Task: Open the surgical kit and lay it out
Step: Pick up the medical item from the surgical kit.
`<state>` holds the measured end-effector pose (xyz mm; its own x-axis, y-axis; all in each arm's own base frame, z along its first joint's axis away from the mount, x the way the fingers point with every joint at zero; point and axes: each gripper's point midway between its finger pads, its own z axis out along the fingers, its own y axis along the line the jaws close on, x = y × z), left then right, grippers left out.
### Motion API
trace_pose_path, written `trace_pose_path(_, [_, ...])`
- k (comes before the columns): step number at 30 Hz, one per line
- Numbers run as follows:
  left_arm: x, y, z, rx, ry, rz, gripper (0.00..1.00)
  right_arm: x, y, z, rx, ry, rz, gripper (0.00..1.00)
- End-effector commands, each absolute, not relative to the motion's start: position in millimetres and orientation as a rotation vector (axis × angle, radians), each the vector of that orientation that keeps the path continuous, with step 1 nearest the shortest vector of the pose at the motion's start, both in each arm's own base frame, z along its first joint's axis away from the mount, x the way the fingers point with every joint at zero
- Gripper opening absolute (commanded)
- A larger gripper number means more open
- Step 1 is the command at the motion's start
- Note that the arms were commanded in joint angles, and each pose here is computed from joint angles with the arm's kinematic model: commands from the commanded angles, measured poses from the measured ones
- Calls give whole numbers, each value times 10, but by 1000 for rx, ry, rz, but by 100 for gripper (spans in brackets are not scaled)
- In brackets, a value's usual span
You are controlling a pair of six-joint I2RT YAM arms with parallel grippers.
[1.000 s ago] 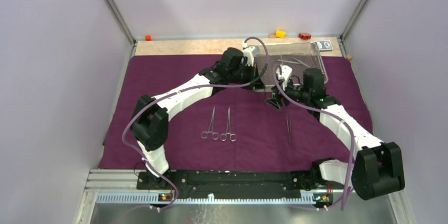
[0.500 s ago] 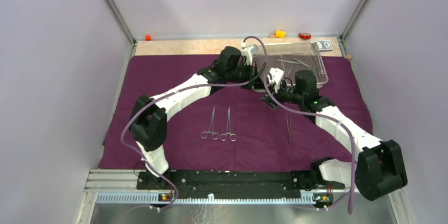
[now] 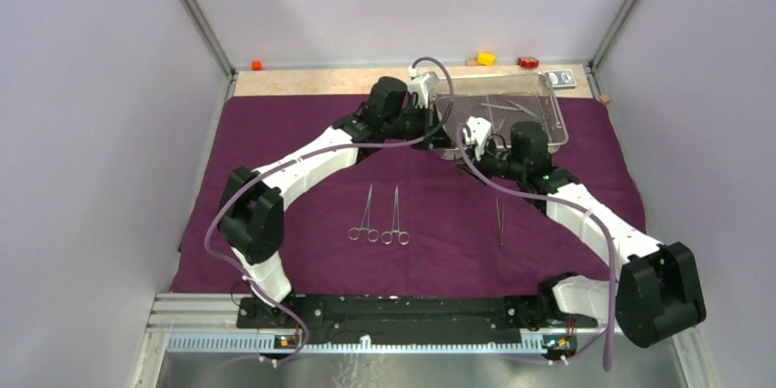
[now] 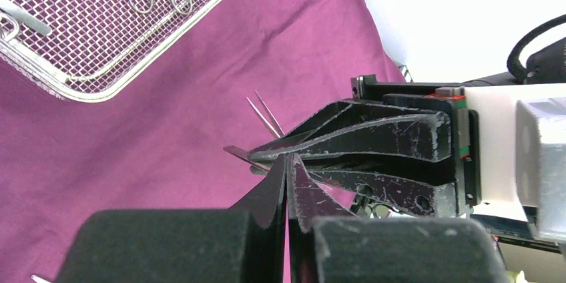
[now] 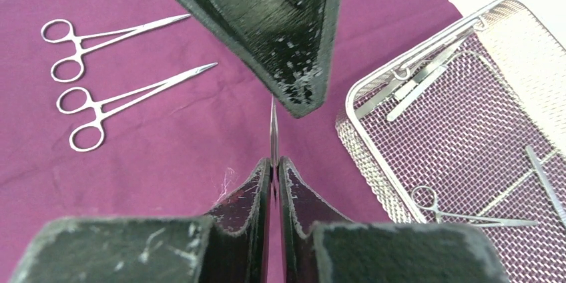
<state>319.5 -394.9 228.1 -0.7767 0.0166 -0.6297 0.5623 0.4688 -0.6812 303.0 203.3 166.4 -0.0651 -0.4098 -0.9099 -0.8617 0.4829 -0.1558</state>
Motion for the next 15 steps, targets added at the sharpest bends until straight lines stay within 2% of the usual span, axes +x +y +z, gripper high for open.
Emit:
trace_pose_path(1, [3214,-3922,2707,529,1998,-1322,0,3015,2145,1916,-1119,1600,573,3])
trace_pose_path(3, [3222,-3917,2716,532,1992,-1322,0,3006,2149,1927,-1121,1596,576,0])
trace_pose_path(10, [3274,-3901,2745,549,1966,-1320,0,2957,2155,1956,-1126,1590,593,0])
trace_pose_path(12, [3312,-3878,2772,563,1946,-1304,6,2935,2166,1957,-1126,1594,610,0])
trace_pose_path(15, [3366,-3822,2856,613,1882,-1258,24,2898,2189,1973,-1123,1598,644,0])
